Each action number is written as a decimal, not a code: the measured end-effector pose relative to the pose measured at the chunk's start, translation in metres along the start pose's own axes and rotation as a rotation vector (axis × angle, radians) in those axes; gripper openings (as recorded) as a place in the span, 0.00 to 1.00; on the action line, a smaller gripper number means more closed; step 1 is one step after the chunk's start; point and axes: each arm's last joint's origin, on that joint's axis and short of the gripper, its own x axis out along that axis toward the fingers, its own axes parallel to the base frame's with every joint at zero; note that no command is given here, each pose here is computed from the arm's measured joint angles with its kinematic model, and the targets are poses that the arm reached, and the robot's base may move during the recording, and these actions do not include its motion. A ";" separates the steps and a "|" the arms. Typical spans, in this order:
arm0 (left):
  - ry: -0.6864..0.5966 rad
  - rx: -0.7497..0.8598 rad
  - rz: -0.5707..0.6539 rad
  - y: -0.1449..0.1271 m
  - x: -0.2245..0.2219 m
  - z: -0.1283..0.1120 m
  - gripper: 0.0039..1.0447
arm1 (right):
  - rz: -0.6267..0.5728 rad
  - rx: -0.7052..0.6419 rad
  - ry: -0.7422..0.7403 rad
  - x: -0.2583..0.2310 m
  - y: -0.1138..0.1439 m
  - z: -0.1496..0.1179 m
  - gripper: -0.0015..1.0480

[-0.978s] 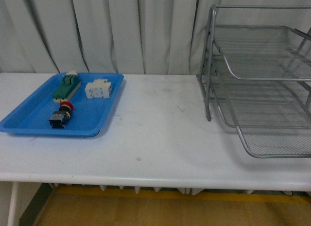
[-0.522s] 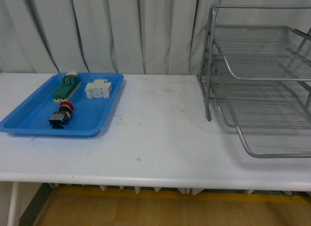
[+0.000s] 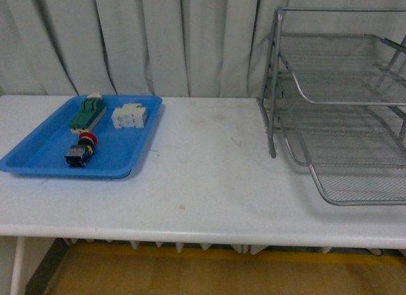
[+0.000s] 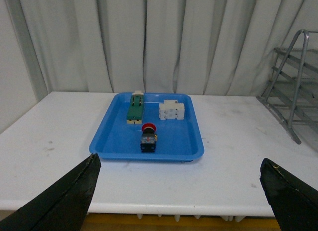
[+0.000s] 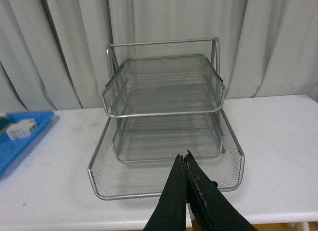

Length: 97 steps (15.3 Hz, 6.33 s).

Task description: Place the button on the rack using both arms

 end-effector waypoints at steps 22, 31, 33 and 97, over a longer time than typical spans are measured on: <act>0.091 -0.032 0.038 0.000 0.000 -0.001 0.94 | -0.008 -0.060 0.008 -0.016 0.017 -0.033 0.91; 0.420 -0.049 -0.031 -0.027 0.266 -0.022 0.94 | -0.009 -0.060 0.008 -0.016 0.017 -0.033 0.94; 0.499 -0.016 -0.050 -0.033 0.305 -0.041 0.94 | -0.008 -0.060 0.008 -0.016 0.017 -0.033 0.94; 0.520 0.002 -0.172 -0.063 0.154 -0.018 0.35 | -0.010 -0.060 0.006 -0.016 0.017 -0.032 0.94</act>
